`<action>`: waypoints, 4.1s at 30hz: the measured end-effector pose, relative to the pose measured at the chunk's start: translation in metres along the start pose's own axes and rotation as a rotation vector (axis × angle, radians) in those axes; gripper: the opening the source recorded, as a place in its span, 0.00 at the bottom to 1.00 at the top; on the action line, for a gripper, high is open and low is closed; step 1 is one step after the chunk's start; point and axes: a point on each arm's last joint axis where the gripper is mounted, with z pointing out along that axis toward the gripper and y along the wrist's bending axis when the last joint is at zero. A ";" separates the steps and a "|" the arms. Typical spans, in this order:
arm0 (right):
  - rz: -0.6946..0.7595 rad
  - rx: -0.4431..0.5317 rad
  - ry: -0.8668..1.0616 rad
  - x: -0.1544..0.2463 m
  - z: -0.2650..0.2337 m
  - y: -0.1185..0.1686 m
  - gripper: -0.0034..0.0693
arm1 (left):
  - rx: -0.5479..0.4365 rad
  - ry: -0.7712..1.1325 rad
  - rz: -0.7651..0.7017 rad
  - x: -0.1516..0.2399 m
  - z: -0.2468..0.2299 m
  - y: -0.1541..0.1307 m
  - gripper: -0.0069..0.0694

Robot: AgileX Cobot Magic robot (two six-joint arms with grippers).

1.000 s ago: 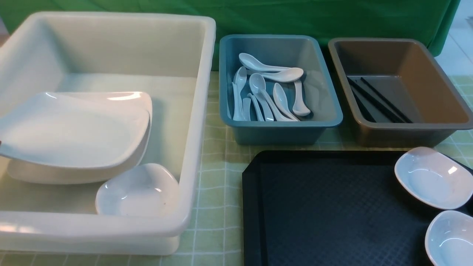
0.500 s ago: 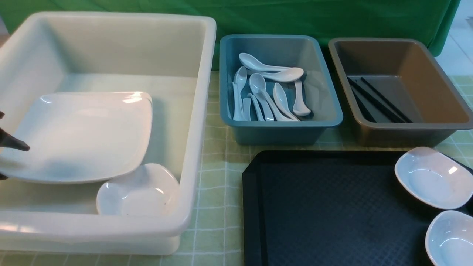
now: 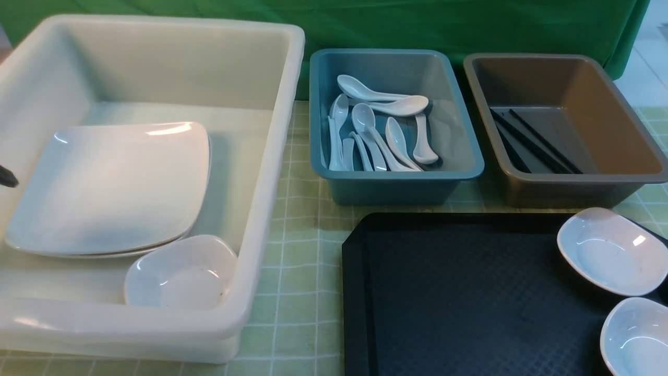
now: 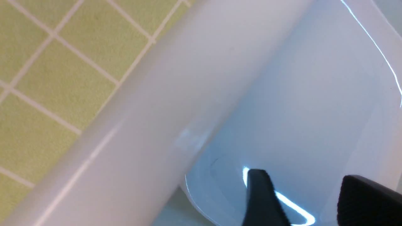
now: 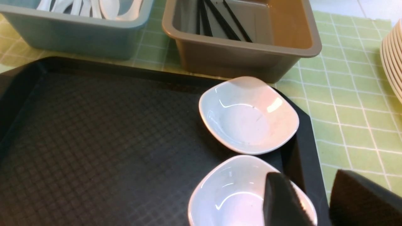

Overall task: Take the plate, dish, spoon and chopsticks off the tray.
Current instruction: Use the left arm to put the plate into the large storage box on the left, then use the left arm to grab a small plate from the dinner plate, then use the left arm to put the small plate into the large storage box on the left

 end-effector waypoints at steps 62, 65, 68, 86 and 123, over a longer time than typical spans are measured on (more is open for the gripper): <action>-0.070 0.036 -0.095 -0.051 -0.072 -0.008 0.06 | 0.652 0.662 1.088 0.447 0.056 -0.441 0.51; -0.070 0.036 -0.088 -0.050 -0.072 -0.008 0.06 | 0.623 0.669 1.105 0.451 0.066 -0.437 0.51; -0.070 0.036 -0.069 -0.048 -0.071 -0.008 0.06 | 0.603 0.672 1.118 0.453 0.071 -0.435 0.51; -0.069 0.036 -0.052 -0.047 -0.071 -0.008 0.09 | 0.617 0.644 1.110 0.485 0.097 -0.430 0.45; -0.069 0.035 -0.107 -0.052 -0.072 -0.007 0.12 | 0.266 -0.017 0.831 0.077 -0.159 -0.257 0.10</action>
